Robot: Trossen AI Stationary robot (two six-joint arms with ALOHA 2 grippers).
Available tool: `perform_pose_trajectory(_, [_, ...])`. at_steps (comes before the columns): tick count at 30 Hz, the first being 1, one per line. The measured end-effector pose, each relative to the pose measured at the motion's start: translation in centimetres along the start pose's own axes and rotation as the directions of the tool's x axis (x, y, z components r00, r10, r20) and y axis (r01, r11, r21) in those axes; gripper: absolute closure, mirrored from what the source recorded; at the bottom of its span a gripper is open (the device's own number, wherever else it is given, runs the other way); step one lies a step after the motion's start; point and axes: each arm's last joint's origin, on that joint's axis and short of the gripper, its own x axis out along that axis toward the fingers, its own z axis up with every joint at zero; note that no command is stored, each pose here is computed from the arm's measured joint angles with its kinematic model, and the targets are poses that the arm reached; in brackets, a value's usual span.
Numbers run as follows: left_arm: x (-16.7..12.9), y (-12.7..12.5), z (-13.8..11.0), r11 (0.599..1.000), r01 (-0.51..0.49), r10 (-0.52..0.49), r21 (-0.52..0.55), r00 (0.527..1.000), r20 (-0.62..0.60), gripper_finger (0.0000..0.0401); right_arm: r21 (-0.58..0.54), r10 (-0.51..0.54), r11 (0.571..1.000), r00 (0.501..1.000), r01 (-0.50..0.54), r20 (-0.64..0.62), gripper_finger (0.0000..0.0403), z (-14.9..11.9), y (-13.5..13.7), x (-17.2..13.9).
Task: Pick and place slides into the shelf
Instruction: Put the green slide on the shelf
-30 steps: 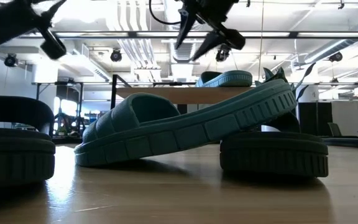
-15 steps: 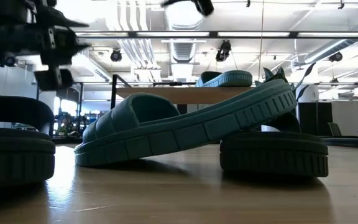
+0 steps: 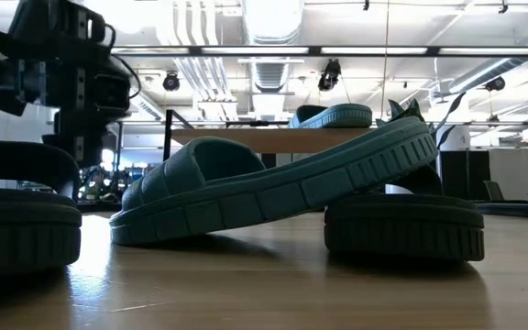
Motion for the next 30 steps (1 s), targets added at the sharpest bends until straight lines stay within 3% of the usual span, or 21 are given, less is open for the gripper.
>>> perform_pose_trajectory(4, [1.7, -1.2, -0.3, 0.996, 0.091, -0.091, -0.003, 0.995, -0.050, 0.0230, 0.017, -0.022, 1.000, 0.999, 0.022, -0.036, 0.0197, -0.7, 0.0, 0.1])
perform_pose_trajectory(12, [4.5, 0.7, -1.1, 0.997, -0.058, 0.050, -0.049, 0.987, -0.151, 0.0230, 0.061, -0.048, 0.997, 0.996, 0.052, -0.070, 0.0197, -1.7, -0.3, 0.8])
perform_pose_trajectory(18, [5.4, 1.5, -1.0, 0.999, -0.042, 0.037, -0.029, 0.989, -0.144, 0.0230, 0.074, -0.047, 0.996, 0.996, 0.053, -0.081, 0.0197, -2.0, -0.1, 0.7])
perform_pose_trajectory(24, [6.5, 3.0, -1.1, 0.988, -0.133, 0.118, -0.077, 0.979, -0.167, 0.0230, 0.068, -0.039, 0.997, 0.995, 0.045, -0.088, 0.0197, -2.3, 0.2, 0.5])
perform_pose_trajectory(30, [8.5, 3.2, -0.5, 0.986, -0.146, 0.132, -0.075, 0.976, -0.172, 0.0230, 0.065, -0.039, 0.997, 0.995, 0.045, -0.091, 0.0197, -2.4, 0.2, 0.5])
